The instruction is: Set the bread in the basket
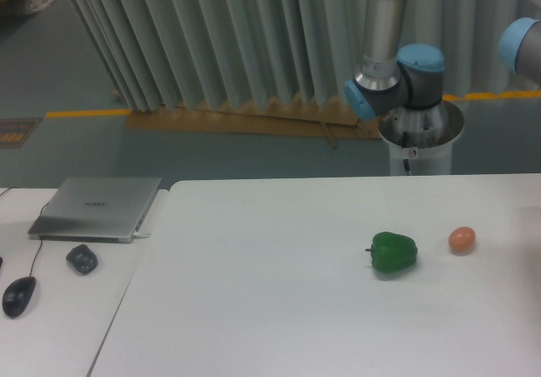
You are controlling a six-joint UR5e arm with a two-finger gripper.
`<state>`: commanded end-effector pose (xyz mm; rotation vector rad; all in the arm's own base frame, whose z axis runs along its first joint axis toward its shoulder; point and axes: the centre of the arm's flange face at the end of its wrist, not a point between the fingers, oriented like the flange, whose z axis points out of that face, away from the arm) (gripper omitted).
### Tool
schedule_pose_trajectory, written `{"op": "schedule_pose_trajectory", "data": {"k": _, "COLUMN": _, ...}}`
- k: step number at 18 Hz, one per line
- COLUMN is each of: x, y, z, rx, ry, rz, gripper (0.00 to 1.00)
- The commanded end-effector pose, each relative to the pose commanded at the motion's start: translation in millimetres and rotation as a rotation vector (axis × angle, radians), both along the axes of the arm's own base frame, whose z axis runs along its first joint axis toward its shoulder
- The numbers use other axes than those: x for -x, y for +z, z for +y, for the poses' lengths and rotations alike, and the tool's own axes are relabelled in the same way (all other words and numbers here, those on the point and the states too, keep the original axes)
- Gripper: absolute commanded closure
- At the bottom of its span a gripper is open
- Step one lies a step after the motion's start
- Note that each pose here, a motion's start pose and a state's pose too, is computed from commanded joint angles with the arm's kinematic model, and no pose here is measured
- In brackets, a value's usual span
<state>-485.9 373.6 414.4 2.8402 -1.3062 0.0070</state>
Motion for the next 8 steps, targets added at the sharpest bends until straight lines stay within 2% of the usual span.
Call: {"op": "schedule_pose_trajectory", "data": {"k": 8, "x": -0.2, "y": -0.7, "z": -0.1, "rx": 0.001, "ry": 0.002, "rz": -0.001, "gripper": 0.0}}
